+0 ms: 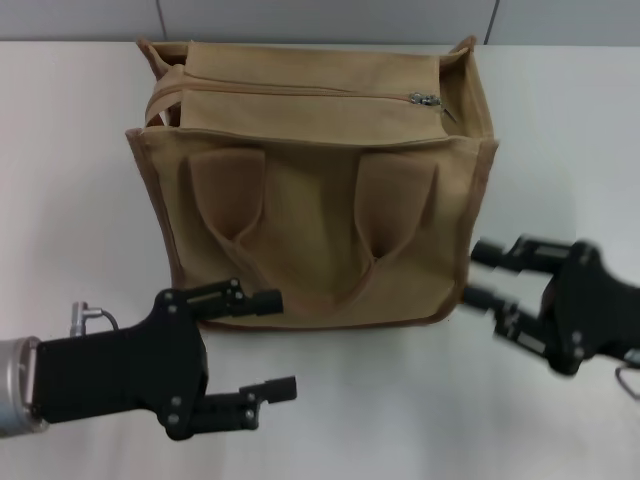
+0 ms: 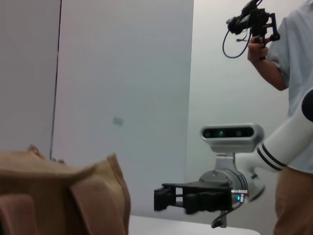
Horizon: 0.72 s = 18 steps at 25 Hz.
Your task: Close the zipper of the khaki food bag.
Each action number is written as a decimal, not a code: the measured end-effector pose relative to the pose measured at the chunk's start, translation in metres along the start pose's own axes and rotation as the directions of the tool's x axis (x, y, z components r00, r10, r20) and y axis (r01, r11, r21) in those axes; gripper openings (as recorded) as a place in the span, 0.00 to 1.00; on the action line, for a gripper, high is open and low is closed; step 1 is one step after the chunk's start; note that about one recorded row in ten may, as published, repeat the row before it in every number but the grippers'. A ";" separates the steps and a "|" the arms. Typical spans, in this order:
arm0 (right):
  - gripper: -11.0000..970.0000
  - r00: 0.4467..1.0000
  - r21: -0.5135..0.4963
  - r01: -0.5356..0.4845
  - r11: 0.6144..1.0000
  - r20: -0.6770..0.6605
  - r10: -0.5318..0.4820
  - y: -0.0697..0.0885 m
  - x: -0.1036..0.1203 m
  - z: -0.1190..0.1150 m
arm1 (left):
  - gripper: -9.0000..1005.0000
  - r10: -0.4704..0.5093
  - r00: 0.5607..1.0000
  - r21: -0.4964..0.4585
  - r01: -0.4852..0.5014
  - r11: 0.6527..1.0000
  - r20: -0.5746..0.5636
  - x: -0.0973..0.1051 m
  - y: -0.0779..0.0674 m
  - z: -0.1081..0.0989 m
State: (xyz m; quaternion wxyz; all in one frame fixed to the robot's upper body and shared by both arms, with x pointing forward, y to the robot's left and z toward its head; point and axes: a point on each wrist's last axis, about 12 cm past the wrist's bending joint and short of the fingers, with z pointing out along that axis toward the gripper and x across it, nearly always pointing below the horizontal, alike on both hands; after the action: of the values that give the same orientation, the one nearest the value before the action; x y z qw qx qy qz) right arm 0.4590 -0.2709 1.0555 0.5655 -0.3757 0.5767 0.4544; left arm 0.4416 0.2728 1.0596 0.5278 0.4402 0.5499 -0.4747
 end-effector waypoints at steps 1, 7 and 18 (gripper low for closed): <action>0.27 0.999 -0.024 -0.027 0.999 -0.020 0.026 0.001 0.001 0.002 | 0.75 -0.009 1.000 0.007 0.009 1.000 -0.006 0.002 -0.001 0.001; 0.47 0.994 -0.117 -0.073 0.990 -0.087 0.063 0.004 0.003 0.011 | 0.75 -0.032 0.999 0.046 0.034 0.998 -0.043 0.006 -0.004 0.003; 0.81 0.992 -0.254 0.069 0.965 -0.086 -0.094 0.024 0.023 0.032 | 0.76 -0.056 0.996 0.034 0.058 0.998 -0.062 0.012 -0.004 0.005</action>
State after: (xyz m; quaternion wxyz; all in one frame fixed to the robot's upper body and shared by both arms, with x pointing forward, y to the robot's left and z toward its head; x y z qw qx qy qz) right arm 0.4442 -0.2315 1.0366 0.5030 -0.4893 0.5258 0.4808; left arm 0.4374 0.2669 1.0477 0.4889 0.4479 0.5694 -0.4859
